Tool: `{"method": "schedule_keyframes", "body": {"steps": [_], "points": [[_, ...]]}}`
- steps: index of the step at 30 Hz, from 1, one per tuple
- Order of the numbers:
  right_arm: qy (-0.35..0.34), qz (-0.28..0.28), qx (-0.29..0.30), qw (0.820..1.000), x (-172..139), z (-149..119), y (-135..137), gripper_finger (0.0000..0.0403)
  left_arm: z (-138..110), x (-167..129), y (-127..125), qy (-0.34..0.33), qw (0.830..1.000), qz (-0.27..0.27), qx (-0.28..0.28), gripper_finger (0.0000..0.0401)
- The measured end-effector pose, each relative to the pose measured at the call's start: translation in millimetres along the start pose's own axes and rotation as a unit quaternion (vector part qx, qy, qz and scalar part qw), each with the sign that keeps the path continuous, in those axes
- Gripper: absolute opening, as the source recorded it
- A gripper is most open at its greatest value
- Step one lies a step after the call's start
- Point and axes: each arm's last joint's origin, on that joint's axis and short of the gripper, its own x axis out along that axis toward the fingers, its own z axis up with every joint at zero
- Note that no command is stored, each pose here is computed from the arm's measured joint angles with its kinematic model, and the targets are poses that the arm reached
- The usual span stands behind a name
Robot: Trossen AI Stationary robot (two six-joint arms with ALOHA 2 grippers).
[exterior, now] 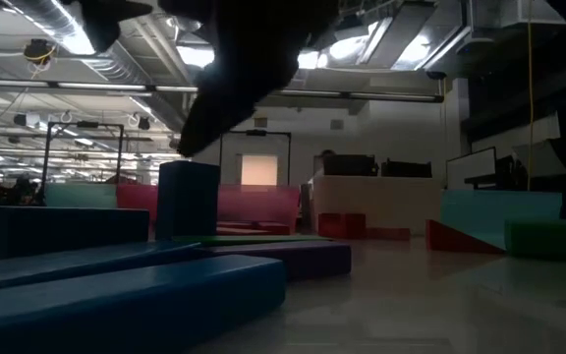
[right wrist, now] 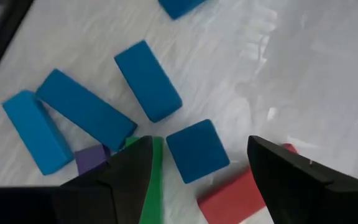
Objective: Sort blocks
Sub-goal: Put the blue block into the left pink bin
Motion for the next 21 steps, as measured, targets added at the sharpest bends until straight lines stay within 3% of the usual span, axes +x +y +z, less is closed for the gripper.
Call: {"method": "schedule_keyframes", "body": {"steps": [10,13,17,21], "points": [[0.027,0.011,-0.01,1.0,26,-11,-2,0.0253,-24,2,-5,0.121,0.992,-0.005,-0.023,0.023],[0.015,-0.014,-0.012,1.0,25,-8,-4,0.0215,-29,5,-7,0.146,0.989,-0.005,-0.029,0.023],[-0.015,-0.038,-0.01,0.999,21,0,-11,0.0135,-37,6,-9,0.185,0.982,-0.003,-0.043,0.023],[-0.042,-0.084,0.0,0.996,13,10,-26,0.0124,-46,4,-12,0.226,0.972,-0.002,-0.059,0.023]]}}
